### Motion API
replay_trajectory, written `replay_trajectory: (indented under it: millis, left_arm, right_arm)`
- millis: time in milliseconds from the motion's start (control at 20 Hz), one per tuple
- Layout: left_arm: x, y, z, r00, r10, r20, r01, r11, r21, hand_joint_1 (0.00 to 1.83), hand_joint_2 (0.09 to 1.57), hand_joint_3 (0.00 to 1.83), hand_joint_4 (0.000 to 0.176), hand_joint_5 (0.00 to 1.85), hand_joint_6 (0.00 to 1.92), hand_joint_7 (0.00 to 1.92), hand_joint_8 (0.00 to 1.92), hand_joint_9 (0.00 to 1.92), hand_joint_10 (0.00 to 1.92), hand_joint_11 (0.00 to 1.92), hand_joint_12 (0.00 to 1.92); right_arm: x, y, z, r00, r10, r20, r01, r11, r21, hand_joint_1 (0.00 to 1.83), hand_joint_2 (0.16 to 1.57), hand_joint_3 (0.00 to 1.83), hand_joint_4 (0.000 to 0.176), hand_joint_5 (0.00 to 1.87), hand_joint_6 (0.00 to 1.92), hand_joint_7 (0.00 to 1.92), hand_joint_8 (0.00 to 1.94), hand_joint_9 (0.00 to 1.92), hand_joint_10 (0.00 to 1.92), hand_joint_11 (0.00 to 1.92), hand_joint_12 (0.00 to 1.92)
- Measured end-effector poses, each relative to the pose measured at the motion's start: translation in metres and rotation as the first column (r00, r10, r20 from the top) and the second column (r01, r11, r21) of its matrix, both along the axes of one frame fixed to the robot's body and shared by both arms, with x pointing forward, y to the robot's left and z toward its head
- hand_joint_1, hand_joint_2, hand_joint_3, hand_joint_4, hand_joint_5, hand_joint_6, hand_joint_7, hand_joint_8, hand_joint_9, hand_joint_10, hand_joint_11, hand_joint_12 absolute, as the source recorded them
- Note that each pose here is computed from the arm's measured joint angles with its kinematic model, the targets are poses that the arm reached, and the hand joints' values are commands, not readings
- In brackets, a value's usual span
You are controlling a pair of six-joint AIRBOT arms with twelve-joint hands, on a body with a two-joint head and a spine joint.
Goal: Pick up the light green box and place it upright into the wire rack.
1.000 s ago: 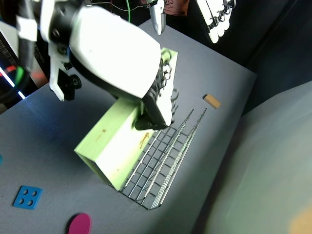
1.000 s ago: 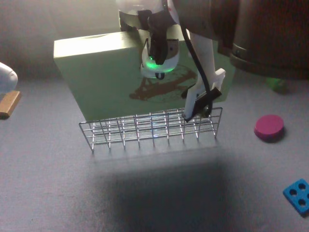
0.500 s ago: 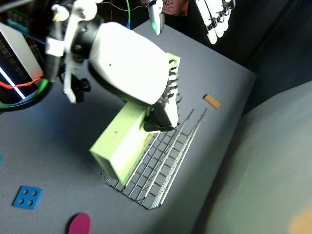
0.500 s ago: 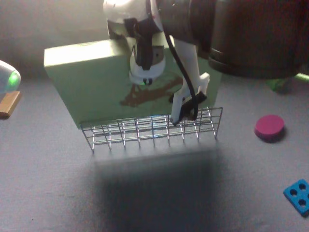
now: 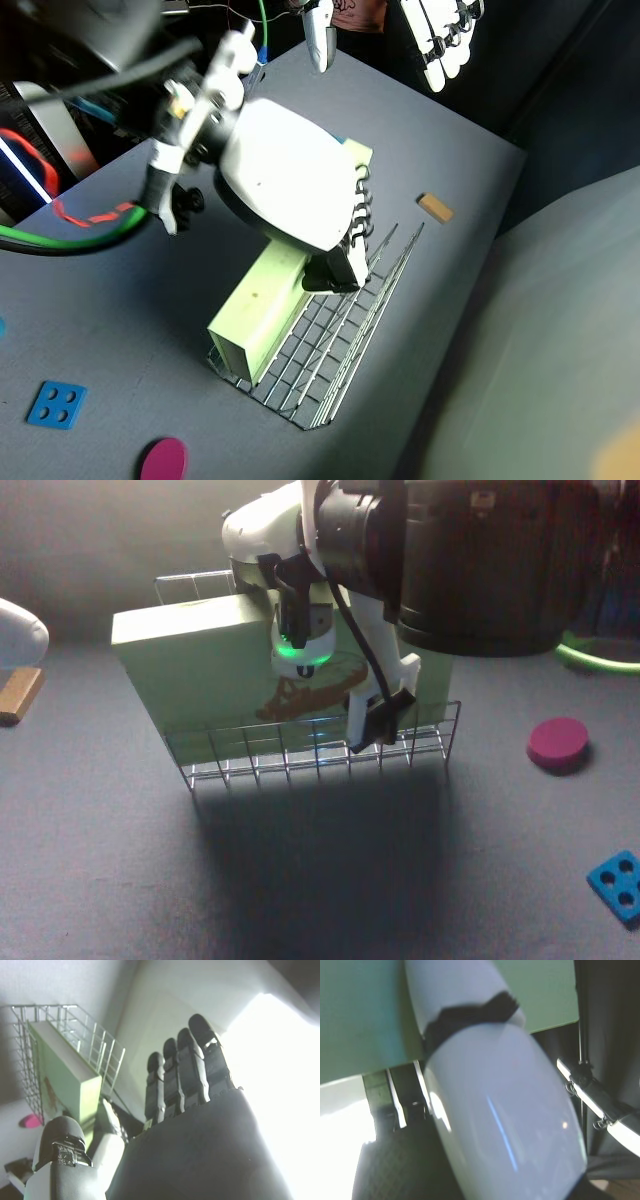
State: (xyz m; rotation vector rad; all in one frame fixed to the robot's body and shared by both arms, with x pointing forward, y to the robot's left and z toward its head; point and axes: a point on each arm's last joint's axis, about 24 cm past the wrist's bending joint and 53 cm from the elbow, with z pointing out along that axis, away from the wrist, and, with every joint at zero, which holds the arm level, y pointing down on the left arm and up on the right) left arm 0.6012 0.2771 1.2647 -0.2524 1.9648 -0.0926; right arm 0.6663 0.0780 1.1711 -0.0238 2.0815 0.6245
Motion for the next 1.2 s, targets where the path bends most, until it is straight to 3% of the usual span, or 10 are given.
replay_trajectory:
  millis: [750, 1200]
  left_arm:
    - [0.000, 0.000, 0.000, 1.0000, 0.001, -0.002, -0.001, 1.0000, -0.008, 0.16, 1.07, 0.00, 0.000, 0.20, 0.00, 0.21, 0.00, 0.17, 0.00, 0.00, 0.73]
    - [-0.001, -0.001, 0.001, 1.0000, -0.005, -0.006, 0.004, 1.0000, -0.008, 0.14, 1.08, 0.00, 0.000, 0.17, 0.00, 0.21, 0.00, 0.17, 0.00, 0.00, 0.73]
  right_arm:
    - [0.002, -0.004, -0.030, 0.999, -0.018, -0.047, 0.017, 1.000, -0.021, 1.23, 1.16, 0.00, 0.000, 0.83, 1.07, 0.97, 1.21, 0.77, 1.27, 0.68, 1.62]
    - [0.001, -0.005, -0.035, 0.997, -0.020, -0.073, 0.019, 1.000, -0.017, 1.16, 1.21, 0.00, 0.000, 0.76, 1.23, 0.85, 1.30, 0.56, 1.14, 0.41, 1.69]
